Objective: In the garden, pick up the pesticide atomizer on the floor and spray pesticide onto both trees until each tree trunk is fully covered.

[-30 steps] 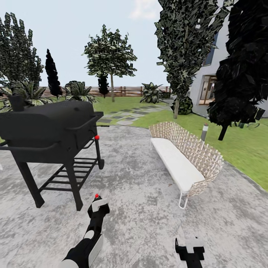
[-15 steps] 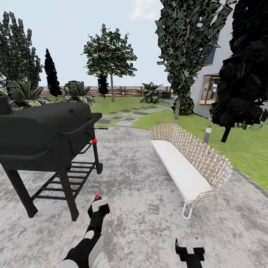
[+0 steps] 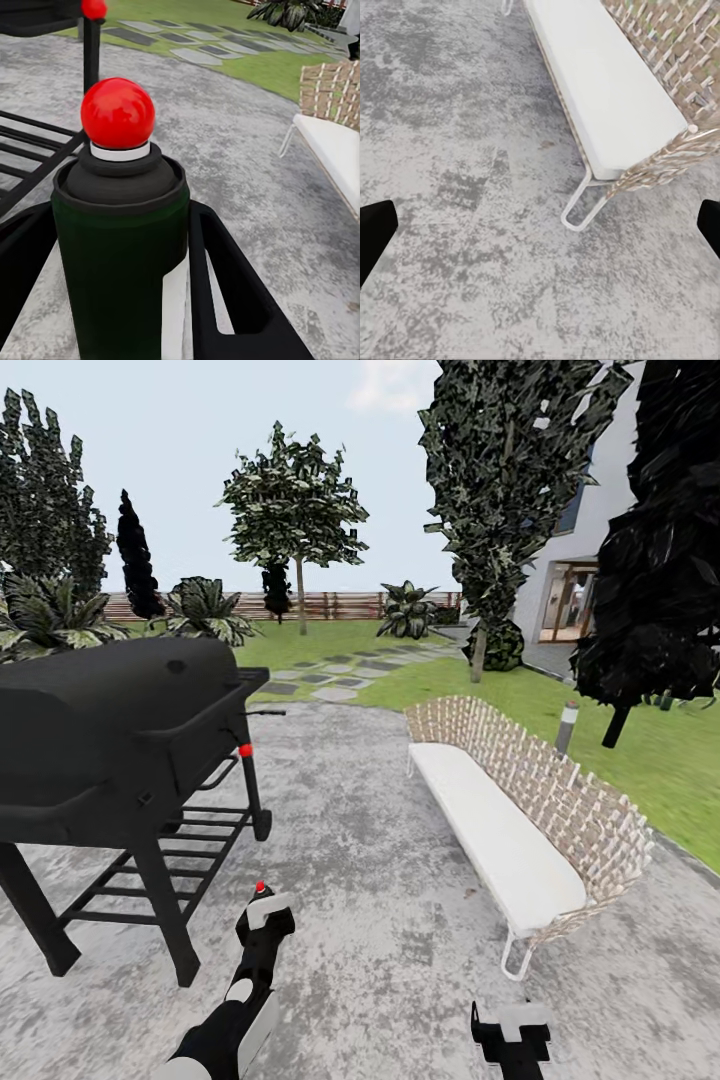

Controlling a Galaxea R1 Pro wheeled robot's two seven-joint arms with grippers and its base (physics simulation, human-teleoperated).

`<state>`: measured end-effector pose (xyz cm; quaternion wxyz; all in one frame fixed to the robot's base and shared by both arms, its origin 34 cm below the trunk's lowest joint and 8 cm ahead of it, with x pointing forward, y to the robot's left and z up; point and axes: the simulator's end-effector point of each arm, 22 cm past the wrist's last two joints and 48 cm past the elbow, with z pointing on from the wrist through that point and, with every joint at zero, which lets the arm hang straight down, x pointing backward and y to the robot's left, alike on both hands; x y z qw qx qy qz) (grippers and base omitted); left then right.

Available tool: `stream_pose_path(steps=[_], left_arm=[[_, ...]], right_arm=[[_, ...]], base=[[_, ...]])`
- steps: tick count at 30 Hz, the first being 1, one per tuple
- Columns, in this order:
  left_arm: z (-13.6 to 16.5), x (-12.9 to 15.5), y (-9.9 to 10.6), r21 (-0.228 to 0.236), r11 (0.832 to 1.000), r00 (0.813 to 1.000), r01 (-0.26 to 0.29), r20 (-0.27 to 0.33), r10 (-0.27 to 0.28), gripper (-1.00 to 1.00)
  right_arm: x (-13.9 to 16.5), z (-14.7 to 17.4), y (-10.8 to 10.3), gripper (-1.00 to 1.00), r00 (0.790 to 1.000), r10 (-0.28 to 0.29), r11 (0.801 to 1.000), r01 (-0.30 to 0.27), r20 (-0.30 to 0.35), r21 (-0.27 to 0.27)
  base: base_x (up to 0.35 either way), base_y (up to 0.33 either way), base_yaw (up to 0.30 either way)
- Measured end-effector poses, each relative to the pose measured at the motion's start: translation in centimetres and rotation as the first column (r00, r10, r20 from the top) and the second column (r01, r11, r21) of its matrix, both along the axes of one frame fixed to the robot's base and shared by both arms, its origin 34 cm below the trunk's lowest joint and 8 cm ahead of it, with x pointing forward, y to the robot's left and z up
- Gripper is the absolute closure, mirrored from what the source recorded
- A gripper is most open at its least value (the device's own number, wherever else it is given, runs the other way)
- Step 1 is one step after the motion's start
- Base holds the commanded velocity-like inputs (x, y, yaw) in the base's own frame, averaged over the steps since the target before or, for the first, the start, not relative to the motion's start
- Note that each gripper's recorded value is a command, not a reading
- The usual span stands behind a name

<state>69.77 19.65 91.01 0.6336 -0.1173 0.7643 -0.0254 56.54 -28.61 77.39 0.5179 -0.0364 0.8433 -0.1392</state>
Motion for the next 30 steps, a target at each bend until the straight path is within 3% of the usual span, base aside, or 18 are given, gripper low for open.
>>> stream_pose_path(steps=[30], left_arm=[[-0.02, 0.00, 0.06, 0.001, 1.000, 1.000, 0.000, 0.000, 0.000, 1.00]], right_arm=[[-0.02, -0.04, 0.01, -1.00, 1.000, 0.001, 1.000, -0.001, -0.001, 0.000]], base=[[0.345, 0.000, 0.000]])
